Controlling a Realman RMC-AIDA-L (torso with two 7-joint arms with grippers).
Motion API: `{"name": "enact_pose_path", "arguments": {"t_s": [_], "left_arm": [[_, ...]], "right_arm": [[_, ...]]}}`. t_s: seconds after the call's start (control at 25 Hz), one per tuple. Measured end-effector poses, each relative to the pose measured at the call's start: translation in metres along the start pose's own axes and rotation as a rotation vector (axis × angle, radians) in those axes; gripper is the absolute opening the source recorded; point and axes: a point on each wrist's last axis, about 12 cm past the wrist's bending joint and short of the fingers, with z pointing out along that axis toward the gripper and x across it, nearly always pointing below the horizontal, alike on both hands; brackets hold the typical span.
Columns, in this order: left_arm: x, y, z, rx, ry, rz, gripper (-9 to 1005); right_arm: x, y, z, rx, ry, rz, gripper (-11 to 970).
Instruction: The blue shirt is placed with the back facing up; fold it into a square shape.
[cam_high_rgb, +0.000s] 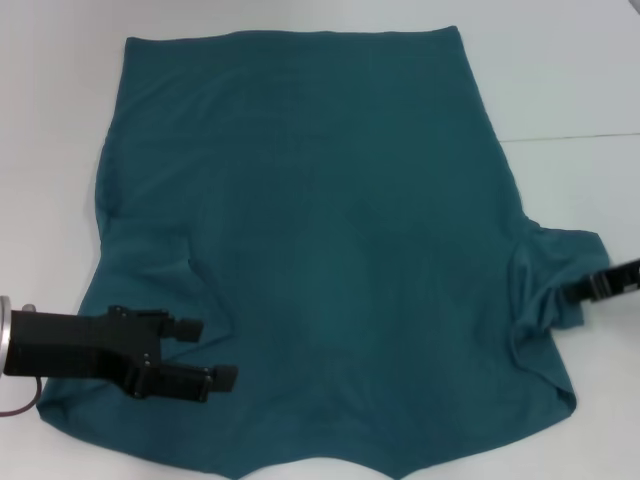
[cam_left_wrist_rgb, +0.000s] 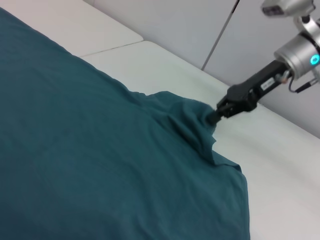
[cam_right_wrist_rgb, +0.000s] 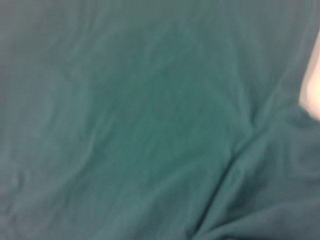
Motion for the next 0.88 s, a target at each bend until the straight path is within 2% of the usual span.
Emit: {"name": "enact_pose_path", "arguments": {"t_s": [0.2, 0.4, 0.64, 0.88], "left_arm": [[0.000, 0.000, 0.000, 0.000, 0.000, -0.002, 937], [0.000, 0.000, -0.001, -0.002, 0.000, -0.008, 937], [0.000, 0.000, -0.002, 0.001, 0.003, -0.030, 936], [0.001, -0.001, -0.002, 0.002, 0.005, -0.040, 936]], "right_arm": [[-0.019, 0.014, -0.022, 0.038, -0.060, -0.073, 14], [-0.041, 0.034, -0.030, 0.042, -0.086, -0.168, 35], [-0.063, 0.075, -0.013, 0.018, -0.033, -0.361, 60], [-0.070, 0.120, 0.013, -0.017, 0.086, -0.567, 84]]}}
